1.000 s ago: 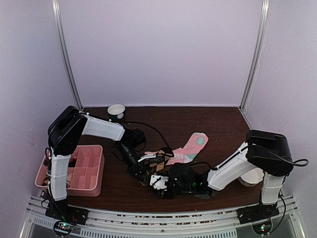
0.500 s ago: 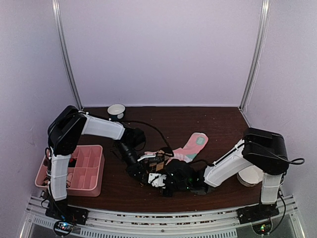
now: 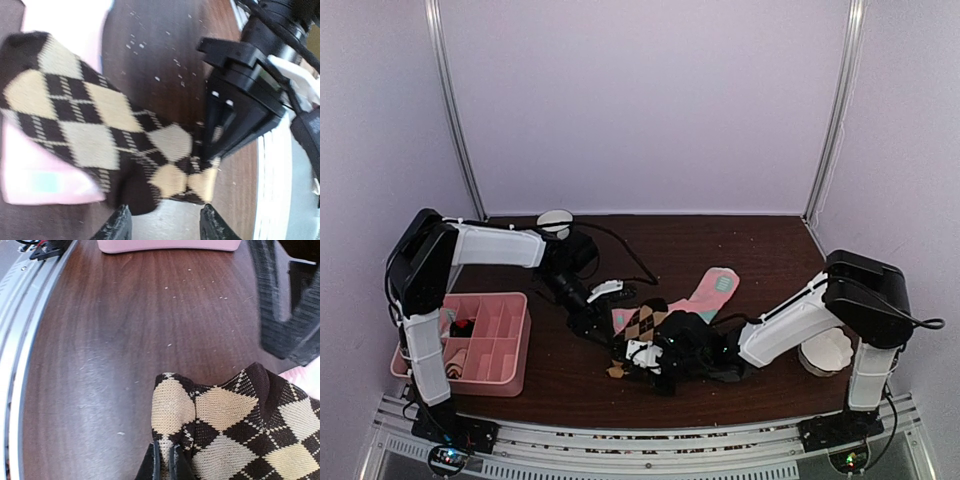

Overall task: Roll the socks
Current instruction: Roll the sock.

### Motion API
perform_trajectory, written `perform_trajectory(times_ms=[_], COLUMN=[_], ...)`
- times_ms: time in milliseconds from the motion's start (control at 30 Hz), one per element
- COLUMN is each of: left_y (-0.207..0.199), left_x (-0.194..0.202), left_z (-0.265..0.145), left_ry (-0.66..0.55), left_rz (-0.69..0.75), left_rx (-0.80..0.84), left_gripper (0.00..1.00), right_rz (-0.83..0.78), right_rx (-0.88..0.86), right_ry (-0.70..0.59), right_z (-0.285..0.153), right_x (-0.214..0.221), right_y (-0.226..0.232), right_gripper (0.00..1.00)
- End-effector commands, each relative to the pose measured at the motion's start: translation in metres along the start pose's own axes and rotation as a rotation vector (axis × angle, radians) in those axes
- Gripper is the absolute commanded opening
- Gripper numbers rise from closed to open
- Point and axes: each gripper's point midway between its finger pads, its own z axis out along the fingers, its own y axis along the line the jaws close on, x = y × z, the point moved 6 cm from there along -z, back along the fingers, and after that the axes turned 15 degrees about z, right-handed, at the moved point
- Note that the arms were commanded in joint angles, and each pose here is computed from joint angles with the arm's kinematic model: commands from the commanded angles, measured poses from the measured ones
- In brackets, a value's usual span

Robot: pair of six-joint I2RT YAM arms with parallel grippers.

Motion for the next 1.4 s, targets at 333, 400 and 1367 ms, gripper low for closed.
perform_trajectory(times_ms=[333,400,1367], left_y=[0.038,0.039,0.056], left_x=[-0.003,-0.004,-0.043], left_z=[0.031,0.035,-0.053], left_ry=[0.058,0.069,0.010], left_rz=[0.045,0.050,0.114], left_rx=[-0.105,-0.104,-0.436], left_gripper=[0.43,0.43,0.54], right_rz=[0.210,0.225,0.777], right_rx=[-0.130,-0.134,-0.088], right_ry=[0.205,0.218,0.388], right_z=[-0.005,-0.002,0.016], right_x=[0.044,0.044,0.084], right_y=[0.017,0.017,-0.014], right_gripper=[0.00,0.00,0.00])
